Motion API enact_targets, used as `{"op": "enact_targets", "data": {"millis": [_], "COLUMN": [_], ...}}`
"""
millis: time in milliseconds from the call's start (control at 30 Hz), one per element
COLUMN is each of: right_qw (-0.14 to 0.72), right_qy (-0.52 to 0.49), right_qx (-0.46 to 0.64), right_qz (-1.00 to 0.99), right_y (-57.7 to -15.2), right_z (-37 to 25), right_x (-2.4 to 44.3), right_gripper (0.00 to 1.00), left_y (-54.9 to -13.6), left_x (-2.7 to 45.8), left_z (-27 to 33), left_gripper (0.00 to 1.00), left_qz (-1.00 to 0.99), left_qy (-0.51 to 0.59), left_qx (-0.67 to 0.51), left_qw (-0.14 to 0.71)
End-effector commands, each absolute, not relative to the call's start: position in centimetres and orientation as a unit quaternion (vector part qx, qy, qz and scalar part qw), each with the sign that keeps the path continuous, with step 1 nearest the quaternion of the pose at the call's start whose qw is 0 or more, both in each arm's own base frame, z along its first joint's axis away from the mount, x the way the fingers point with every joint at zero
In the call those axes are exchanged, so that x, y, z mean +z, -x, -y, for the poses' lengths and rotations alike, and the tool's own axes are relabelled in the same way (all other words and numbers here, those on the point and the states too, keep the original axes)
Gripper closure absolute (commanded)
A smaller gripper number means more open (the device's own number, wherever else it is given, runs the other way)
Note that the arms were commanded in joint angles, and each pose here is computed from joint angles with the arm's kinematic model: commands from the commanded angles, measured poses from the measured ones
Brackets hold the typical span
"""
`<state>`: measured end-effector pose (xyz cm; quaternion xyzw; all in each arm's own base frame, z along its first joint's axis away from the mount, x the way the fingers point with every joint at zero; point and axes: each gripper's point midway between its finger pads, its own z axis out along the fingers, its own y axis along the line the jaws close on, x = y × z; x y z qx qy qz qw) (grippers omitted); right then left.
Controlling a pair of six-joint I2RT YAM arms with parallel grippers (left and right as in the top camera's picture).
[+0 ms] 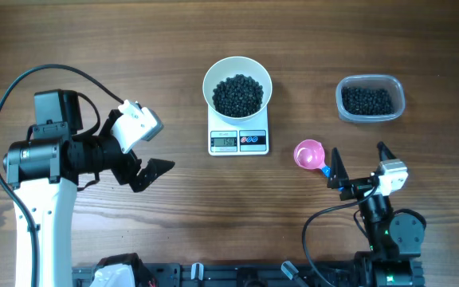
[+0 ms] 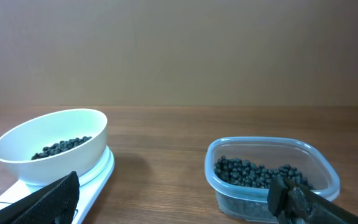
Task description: Scoop item into bowl and weigh 150g on scale
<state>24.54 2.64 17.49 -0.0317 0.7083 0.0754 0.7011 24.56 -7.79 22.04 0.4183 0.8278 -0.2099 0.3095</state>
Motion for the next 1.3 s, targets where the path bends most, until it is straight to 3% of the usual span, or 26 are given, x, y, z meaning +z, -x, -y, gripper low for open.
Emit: {"op": "enact_targets", "data": {"millis": [0,1267], "right_qw": [0.706,0.705], "right_qy": [0.034,0.034], "right_qx": [0.071,0.073], "right_qz": [-0.704,-0.704], "right_y": [-24.48,-24.50], "right_z": [-2.73,-2.77], "right_x": [17.66,17.63], "right_gripper": [0.00,0.00], "left_y": [-24.60,-24.10], "left_x": [22.51,22.33], "left_z": [7.81,7.88], "left_gripper": [0.00,0.00], "left_qz": [-0.821,-0.825], "left_qy": [-0.429,-0.426], "left_qx": [-0.202,-0.209], "left_qw": [0.318,0.308]}}
